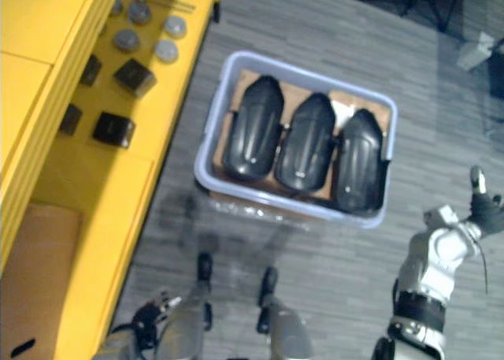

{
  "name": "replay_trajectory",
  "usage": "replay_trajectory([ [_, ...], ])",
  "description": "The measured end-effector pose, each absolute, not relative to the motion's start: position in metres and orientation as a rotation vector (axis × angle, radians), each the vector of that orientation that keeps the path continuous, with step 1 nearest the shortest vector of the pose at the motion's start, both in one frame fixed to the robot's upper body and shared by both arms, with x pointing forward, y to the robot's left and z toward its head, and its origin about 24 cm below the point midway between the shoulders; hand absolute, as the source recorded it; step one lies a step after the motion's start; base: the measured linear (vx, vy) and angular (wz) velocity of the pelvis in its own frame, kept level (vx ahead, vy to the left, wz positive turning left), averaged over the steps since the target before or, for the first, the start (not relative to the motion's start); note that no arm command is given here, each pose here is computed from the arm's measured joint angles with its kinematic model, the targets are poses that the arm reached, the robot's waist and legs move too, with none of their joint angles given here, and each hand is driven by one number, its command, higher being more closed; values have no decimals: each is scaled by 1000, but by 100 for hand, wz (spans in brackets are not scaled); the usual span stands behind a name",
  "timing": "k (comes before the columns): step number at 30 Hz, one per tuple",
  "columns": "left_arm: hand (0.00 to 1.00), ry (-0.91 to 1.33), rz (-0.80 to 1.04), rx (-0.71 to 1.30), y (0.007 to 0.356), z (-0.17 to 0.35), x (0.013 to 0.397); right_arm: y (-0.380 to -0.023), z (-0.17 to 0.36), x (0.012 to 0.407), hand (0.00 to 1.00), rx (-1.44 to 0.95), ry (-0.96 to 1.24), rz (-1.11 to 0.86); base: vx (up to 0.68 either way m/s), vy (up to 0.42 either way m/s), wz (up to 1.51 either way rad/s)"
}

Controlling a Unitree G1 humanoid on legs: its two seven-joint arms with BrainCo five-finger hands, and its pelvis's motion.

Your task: Walk over and take plastic housings, then place them on the shelf

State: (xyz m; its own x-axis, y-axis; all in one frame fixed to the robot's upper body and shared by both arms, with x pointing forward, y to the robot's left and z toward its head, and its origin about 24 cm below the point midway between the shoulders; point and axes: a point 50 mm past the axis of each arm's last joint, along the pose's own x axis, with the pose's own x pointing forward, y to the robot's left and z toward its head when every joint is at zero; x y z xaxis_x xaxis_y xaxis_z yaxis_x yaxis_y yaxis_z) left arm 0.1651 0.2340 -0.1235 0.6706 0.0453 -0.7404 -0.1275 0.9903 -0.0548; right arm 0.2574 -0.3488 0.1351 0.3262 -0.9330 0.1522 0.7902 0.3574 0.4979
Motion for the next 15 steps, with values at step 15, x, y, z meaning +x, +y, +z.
replay_trajectory([
  [15, 0, 764, 87, -220, 212, -120, 182, -385, 152, 277, 0, 270, -244, -1304, -53, 20, 3],
])
